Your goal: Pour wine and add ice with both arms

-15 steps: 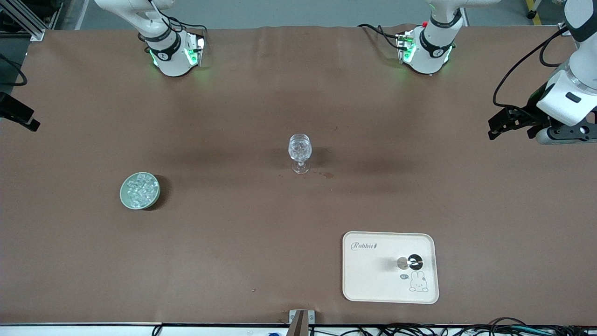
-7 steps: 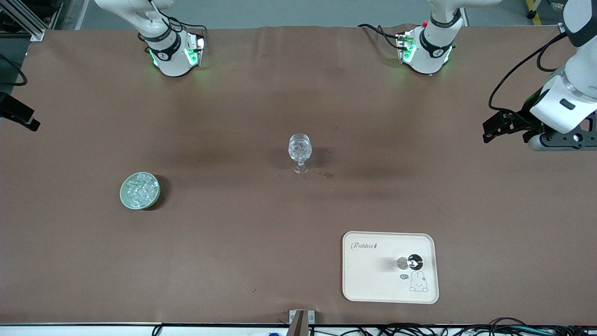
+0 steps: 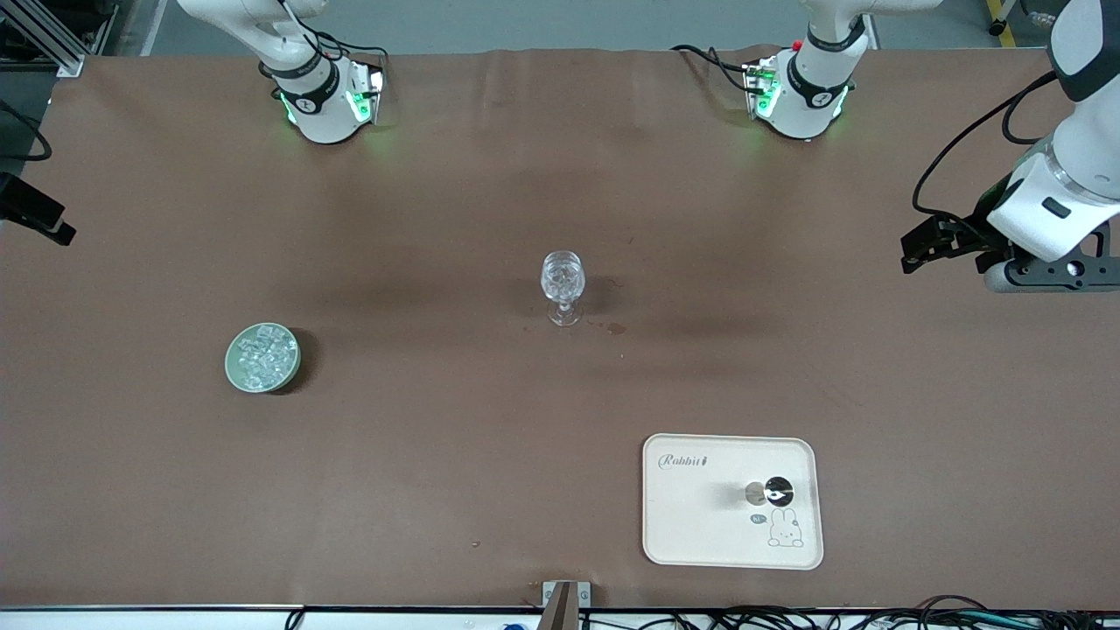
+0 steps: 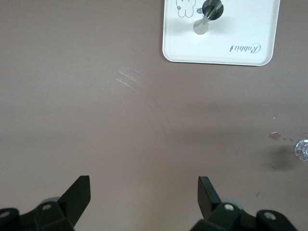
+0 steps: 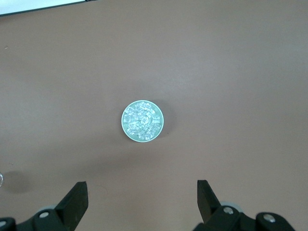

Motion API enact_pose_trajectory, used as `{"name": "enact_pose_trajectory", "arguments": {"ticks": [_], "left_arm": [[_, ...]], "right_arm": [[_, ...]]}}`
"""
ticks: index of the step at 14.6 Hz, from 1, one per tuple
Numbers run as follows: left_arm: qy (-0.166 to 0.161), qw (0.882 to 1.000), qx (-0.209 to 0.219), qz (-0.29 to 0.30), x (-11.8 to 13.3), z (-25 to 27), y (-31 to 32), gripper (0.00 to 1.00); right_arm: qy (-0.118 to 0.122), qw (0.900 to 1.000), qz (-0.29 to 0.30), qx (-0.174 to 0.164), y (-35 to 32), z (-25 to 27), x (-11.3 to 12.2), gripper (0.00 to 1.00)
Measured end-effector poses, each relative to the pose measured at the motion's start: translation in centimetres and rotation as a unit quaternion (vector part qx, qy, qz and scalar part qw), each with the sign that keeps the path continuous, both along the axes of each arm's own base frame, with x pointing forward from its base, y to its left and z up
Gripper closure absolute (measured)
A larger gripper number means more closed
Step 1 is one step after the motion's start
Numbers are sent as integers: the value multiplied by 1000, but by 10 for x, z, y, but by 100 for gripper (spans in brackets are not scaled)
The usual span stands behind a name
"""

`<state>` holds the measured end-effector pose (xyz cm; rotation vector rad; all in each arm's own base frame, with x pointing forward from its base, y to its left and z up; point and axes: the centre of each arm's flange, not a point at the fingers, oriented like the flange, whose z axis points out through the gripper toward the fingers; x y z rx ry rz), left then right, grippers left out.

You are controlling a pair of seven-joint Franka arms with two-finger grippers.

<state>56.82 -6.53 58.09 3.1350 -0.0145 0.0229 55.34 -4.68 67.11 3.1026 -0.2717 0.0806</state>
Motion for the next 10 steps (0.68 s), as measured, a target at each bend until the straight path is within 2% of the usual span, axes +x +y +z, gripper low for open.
{"name": "enact_pose_trajectory", "arguments": {"ticks": [10], "left_arm": [[-20, 1000, -2, 3, 2, 15, 6, 1]], "right_arm": [[0, 1000, 1, 0, 0, 0, 0, 0]]}}
